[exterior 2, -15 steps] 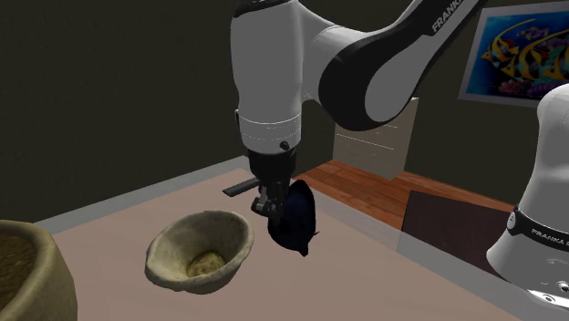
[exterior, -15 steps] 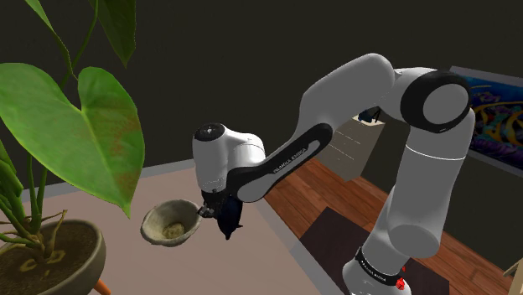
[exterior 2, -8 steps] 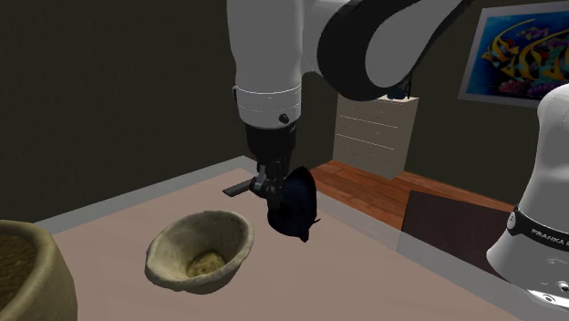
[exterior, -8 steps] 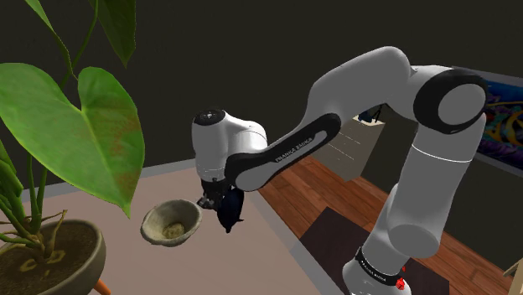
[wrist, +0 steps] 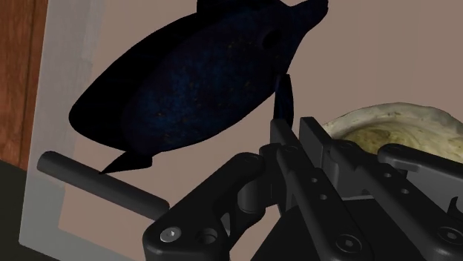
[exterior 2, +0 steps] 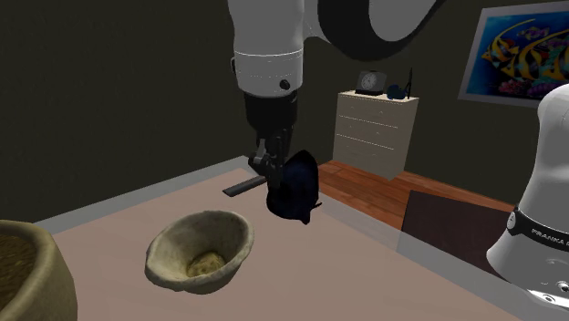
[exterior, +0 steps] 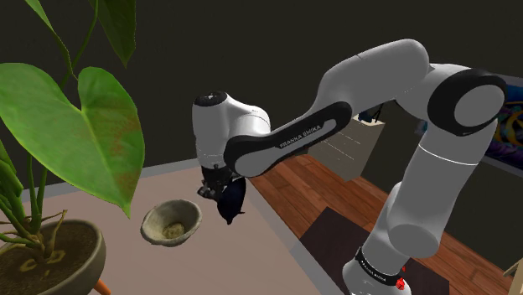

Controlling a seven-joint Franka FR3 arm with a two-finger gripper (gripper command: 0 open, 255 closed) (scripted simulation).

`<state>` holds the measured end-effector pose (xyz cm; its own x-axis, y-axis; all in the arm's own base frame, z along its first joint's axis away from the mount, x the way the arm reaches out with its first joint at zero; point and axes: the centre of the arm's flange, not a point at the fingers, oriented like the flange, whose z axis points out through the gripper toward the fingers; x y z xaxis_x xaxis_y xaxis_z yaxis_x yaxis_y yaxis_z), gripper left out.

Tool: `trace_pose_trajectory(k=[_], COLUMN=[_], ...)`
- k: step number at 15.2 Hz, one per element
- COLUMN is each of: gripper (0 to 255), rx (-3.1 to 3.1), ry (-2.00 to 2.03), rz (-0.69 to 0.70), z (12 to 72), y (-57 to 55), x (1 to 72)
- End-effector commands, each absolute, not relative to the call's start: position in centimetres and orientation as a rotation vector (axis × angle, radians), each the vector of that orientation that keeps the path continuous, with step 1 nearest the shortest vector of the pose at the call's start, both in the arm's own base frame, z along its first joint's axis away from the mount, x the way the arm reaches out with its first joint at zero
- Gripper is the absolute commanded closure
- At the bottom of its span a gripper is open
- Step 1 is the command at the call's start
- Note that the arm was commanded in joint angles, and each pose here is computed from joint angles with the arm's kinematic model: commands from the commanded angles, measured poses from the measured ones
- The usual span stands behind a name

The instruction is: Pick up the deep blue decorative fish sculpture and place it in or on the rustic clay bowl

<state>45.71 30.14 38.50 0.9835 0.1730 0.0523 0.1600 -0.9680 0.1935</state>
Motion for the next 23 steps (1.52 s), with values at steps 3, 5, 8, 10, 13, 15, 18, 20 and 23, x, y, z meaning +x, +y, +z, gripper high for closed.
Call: trace_pose_trajectory(k=[3,5,8,10,13,15,18,20,23], gripper=[255,255,255,255,255,255,255,255,255], rx=[2.940,2.940,2.940,2.940,2.940,2.940,2.940,2.940,2.940], ry=[0.249,0.249,0.249,0.249,0.249,0.249,0.249,0.249,0.249], rz=[0.102,0.102,0.102,0.102,0.102,0.102,0.102,0.102,0.102], z=[40.6,41.7,43.3,44.3,45.9,46.5,47.1,47.6,48.2], y=[30.2,30.2,30.2,30.2,30.2,31.4,35.0,37.4,41.0], x=[45.8,45.8,45.8,45.8,45.8,46.3,47.8,48.7,50.2])
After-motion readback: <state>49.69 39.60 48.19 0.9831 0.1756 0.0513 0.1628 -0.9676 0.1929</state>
